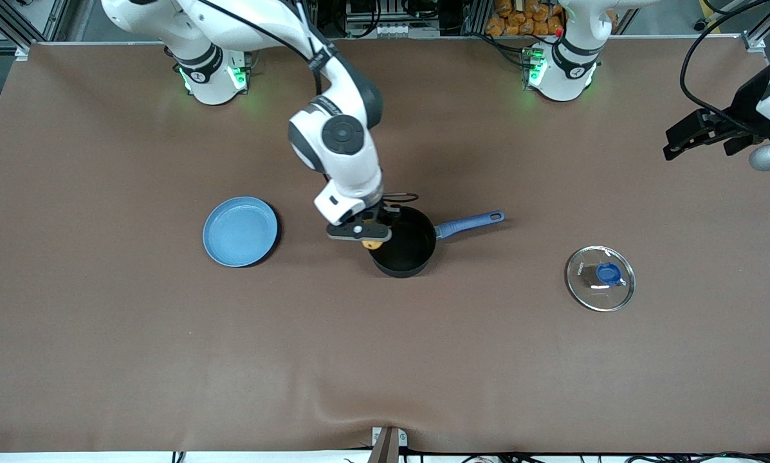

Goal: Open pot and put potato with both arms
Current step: 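Carry the potato over the saucepan and release it inside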

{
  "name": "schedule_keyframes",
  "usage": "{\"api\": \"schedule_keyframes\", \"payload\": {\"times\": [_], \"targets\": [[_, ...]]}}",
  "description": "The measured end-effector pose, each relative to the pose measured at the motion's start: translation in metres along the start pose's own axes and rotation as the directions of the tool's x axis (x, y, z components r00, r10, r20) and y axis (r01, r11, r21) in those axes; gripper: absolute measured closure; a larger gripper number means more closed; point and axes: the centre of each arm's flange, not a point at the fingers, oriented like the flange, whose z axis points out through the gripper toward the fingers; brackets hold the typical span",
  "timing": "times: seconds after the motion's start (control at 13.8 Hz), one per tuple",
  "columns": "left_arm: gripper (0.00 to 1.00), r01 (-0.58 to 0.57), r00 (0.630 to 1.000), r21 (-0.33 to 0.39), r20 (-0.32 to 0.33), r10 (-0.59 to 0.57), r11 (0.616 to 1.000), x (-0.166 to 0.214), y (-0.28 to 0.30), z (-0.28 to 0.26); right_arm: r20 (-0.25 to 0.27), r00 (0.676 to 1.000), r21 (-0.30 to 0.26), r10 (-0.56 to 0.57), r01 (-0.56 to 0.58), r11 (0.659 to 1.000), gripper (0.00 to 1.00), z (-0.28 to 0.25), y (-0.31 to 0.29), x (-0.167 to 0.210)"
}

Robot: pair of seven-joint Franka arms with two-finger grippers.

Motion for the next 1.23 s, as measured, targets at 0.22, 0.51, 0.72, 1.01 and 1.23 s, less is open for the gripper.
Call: {"api": "schedule_keyframes", "payload": {"times": [0.22, 0.51, 0.72, 1.01, 1.23], "targets": [[0.0, 0.003, 1.0, 0.0, 0.003, -0.003, 1.0, 0.0, -0.001, 0.001, -0.01, 1.0, 0.003, -0.018, 0.019, 1.0, 0.45, 0.011, -0.018, -0.003], [0.0, -0.002, 1.0, 0.001, 0.005, 0.002, 1.0, 0.0, 0.001, 0.002, -0.017, 1.0, 0.006, -0.009, 0.009, 1.0, 0.45, 0.011, -0.021, -0.002], [0.0, 0.001, 1.0, 0.001, 0.008, -0.001, 1.0, 0.001, 0.001, 0.004, -0.023, 1.0, 0.011, -0.008, 0.008, 1.0, 0.43, 0.011, -0.022, -0.001], [0.0, 0.001, 1.0, 0.002, 0.015, -0.001, 1.0, 0.002, 0.001, 0.006, -0.03, 1.0, 0.012, -0.005, 0.005, 1.0, 0.15, 0.011, -0.021, 0.001], [0.0, 0.003, 1.0, 0.002, 0.017, -0.003, 1.0, 0.002, 0.0, 0.008, -0.055, 0.998, 0.009, 0.005, -0.005, 1.0, 0.0, -0.002, -0.016, 0.017]]}}
